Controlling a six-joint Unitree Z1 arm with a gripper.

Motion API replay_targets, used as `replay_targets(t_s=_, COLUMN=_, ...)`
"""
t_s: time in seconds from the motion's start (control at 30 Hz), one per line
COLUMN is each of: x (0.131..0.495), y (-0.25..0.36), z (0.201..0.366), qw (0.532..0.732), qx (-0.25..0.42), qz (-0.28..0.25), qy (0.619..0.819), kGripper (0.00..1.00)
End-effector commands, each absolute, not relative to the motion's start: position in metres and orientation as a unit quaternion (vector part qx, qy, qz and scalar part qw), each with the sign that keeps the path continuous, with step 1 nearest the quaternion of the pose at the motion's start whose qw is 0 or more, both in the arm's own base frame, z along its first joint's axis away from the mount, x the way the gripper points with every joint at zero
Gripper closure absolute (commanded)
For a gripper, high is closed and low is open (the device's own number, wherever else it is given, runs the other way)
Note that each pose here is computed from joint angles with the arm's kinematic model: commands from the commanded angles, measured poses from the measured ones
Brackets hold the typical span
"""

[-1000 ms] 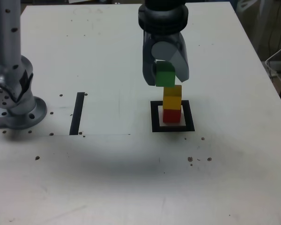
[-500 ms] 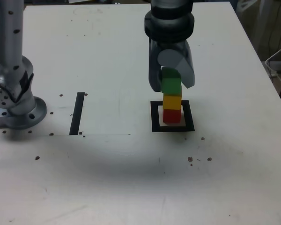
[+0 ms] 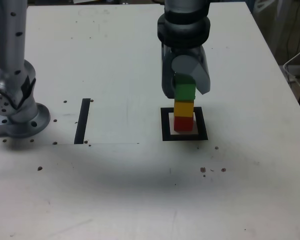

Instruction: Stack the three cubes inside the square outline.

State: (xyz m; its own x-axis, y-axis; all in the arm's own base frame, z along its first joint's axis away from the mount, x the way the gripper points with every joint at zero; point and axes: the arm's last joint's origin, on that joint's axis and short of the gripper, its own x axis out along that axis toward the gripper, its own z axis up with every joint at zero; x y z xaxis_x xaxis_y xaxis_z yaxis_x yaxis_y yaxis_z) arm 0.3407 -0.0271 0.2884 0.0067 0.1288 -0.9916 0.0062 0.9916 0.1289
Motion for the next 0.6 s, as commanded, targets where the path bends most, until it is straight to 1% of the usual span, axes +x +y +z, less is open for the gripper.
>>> replay_targets(t_s=0.0, x=0.3389, y=-0.0275, z=0.2905, qw=0.708, qx=0.048, qz=0.043, qy=0.703, kGripper=0.48)
replay_targets(t_s=0.17, x=0.337, y=-0.0273, z=0.2913, qw=0.706, qx=0.048, qz=0.043, qy=0.705, kGripper=0.48)
replay_targets(t_s=0.37, x=0.3339, y=-0.0271, z=0.2936, qw=0.706, qx=0.049, qz=0.042, qy=0.705, kGripper=0.4)
replay_targets(t_s=0.57, x=0.3299, y=-0.0267, z=0.2978, qw=0.708, qx=0.049, qz=0.041, qy=0.703, kGripper=0.37)
